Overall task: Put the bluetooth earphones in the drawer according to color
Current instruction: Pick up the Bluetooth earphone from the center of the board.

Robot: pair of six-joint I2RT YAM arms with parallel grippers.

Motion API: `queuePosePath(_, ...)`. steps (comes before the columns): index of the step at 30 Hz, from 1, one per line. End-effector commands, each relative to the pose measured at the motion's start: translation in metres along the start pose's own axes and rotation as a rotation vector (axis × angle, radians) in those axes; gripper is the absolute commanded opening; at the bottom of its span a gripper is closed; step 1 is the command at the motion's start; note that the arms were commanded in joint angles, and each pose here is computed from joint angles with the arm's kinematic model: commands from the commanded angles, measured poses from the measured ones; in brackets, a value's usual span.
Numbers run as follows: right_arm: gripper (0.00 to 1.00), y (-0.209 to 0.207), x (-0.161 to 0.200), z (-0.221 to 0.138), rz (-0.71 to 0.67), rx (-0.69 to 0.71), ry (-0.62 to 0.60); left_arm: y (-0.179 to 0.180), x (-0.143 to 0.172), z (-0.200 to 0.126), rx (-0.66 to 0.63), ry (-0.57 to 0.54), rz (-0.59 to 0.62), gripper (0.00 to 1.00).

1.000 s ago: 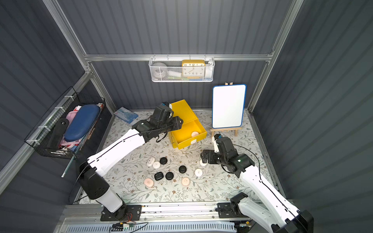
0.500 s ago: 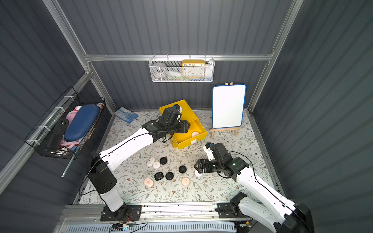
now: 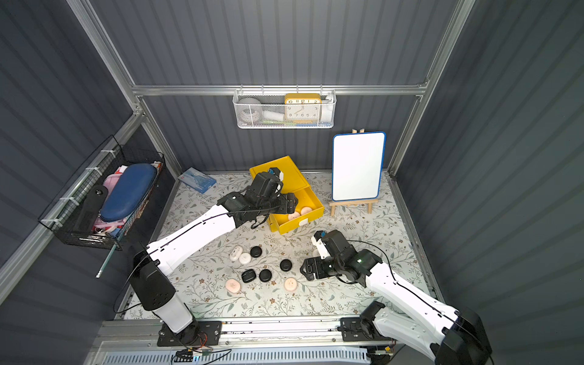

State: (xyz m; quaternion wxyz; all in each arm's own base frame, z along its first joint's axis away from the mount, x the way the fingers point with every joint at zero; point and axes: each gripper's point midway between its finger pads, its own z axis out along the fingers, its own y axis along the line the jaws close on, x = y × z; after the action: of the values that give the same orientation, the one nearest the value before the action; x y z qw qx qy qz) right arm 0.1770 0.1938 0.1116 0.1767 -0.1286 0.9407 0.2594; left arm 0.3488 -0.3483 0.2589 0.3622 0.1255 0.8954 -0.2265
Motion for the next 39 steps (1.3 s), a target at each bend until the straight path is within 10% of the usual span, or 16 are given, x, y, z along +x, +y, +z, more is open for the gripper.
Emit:
queuePosePath(1, 0.93, -0.002, 0.003, 0.006, -0.03, 0.034, -0.007, 0.01, -0.002, -0.024, -0.031, -0.023, -0.012, 0.93)
queuePosePath(18, 0.85, 0.015, 0.031, 0.053, -0.254, 0.146, 0.132, 0.087, 0.071, -0.083, -0.174, -0.078, -0.2, 0.99)
queuePosePath(39, 0.77, 0.033, 0.05, 0.105, -0.385, 0.228, 0.281, 0.16, 0.134, -0.06, -0.233, 0.041, -0.381, 0.99)
